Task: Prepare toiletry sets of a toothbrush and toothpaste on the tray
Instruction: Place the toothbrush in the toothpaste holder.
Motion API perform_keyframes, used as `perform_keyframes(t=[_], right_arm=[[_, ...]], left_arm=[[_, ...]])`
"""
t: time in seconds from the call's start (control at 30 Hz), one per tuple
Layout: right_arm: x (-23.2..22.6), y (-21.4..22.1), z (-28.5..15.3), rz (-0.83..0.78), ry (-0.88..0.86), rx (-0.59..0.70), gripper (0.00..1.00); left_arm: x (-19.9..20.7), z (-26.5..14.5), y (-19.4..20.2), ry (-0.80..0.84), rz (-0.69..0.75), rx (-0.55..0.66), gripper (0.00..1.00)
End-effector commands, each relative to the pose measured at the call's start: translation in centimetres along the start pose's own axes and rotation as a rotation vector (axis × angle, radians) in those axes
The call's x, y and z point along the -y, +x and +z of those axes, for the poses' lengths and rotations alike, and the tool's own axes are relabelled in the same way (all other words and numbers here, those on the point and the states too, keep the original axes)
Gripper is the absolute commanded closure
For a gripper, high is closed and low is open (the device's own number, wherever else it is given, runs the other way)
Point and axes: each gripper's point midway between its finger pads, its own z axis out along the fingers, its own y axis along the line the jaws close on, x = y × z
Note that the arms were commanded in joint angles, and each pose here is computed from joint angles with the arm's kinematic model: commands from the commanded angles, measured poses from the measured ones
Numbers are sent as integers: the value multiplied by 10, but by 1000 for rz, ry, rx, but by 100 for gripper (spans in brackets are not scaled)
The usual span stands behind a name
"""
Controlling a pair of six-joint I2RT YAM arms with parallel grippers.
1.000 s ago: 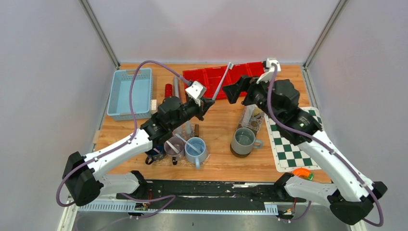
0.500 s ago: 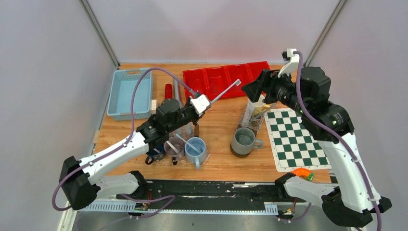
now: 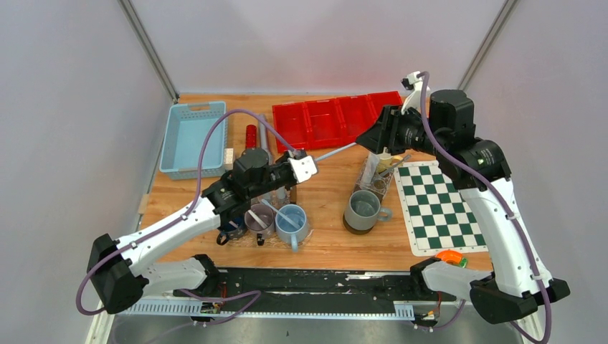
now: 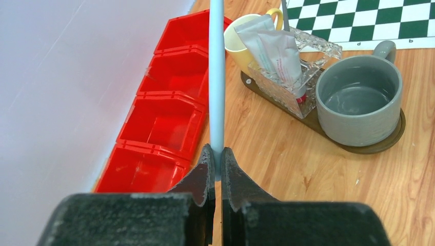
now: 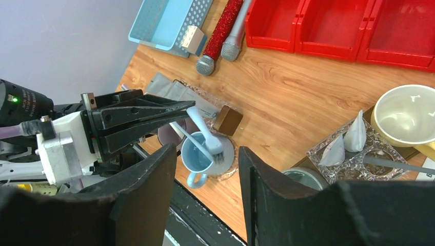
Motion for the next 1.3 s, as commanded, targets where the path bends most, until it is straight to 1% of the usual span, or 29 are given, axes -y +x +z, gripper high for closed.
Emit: perform_keyframes(t=[0.0,0.17,0.37,0.5,0.6,0.63,0.67,0.7,0.73,0.77,0.8,0.83,0.87,0.9,0.93,0.97,1.0,1.13,1.2,1.27], right_arm=[[-3,-1,4,-11,-47,-4,54],[-3,2,7,-1,-70,-15,67],[-3,11,9,9,-83,-38,75],[-3,14,9,11,-93,-46,87],[0,14,7,6,-80,-37,99],[1,13,5,2,-75,-29,100],[2,12,2,-2,-66,-16,100],[3,11,-1,-5,-57,-6,100],[5,10,-4,-8,-41,6,100],[9,11,-6,-9,-24,15,100],[12,11,-9,-7,-6,25,100],[15,13,-11,-6,12,33,100],[18,15,-14,-4,31,41,100],[23,18,-16,2,52,41,100],[27,21,-19,8,77,44,100],[31,24,-22,14,101,46,100],[36,28,-26,19,126,46,100],[55,42,-44,54,245,73,100],[63,50,-53,74,300,89,100],[74,58,-62,103,365,104,100]], left_arm=[[-12,-4,-34,-13,79,88,100],[-8,-3,-39,4,82,110,100],[-8,-2,-41,5,88,114,100],[-8,-1,-42,8,92,115,100],[-7,0,-41,15,92,107,100],[-7,1,-40,17,93,104,96],[-7,1,-39,18,92,100,84],[-7,1,-39,16,92,99,79],[-8,1,-38,14,91,93,68],[-8,2,-37,12,90,90,64],[-10,1,-37,3,89,85,53],[-11,1,-37,-2,87,86,47],[-13,0,-37,-13,85,83,37],[-14,-1,-39,-21,78,85,33],[-17,-2,-40,-37,73,82,27],[-19,-4,-41,-47,63,82,25],[-24,-5,-42,-67,57,75,20],[-40,-13,-48,-137,14,43,5],[-50,-18,-49,-185,-14,24,2],[-63,-25,-47,-250,-39,4,0]])
